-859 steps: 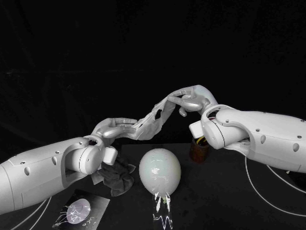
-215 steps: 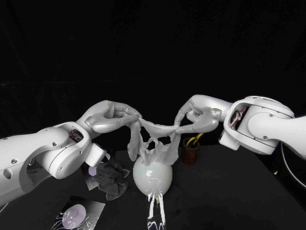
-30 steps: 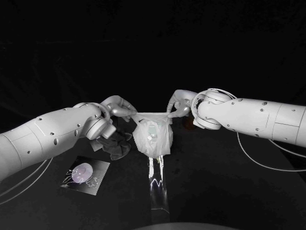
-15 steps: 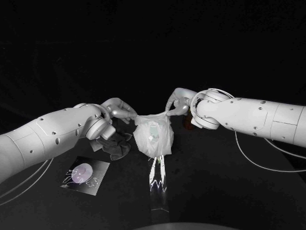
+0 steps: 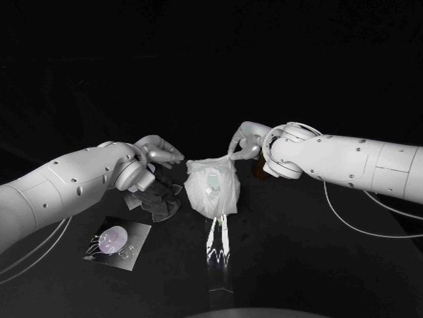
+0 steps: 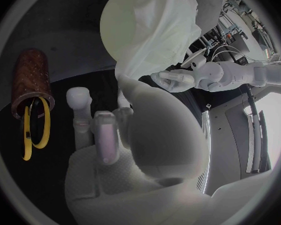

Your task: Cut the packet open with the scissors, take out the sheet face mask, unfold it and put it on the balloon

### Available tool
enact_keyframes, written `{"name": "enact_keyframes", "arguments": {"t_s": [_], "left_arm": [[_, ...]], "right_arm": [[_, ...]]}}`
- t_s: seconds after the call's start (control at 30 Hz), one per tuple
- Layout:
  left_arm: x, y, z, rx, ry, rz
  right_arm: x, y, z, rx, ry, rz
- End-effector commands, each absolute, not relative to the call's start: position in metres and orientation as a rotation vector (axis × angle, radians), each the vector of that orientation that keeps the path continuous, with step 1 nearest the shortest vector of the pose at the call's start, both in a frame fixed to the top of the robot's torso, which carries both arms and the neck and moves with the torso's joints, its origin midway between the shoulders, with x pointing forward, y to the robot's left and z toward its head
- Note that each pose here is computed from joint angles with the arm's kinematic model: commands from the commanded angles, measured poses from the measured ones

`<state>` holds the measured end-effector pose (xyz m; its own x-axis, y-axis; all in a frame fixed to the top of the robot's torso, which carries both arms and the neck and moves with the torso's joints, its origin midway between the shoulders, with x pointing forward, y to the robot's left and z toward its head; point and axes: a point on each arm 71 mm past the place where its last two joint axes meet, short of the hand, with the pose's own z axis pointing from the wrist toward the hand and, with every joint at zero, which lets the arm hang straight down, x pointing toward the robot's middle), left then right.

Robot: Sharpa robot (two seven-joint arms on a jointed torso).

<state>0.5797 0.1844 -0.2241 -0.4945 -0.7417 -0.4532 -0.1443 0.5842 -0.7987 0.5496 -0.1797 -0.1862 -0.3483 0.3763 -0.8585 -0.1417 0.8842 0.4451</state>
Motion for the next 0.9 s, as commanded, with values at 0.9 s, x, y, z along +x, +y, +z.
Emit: {"name": "enact_keyframes", "arguments": {"t_s": [0.9], "left_arm": [[0.581,0.135,-0.211,-0.483,1.958,-1.233]], "right_arm": [[0.546,-0.179,-0.18,0.201,1.788,0.546]]}}
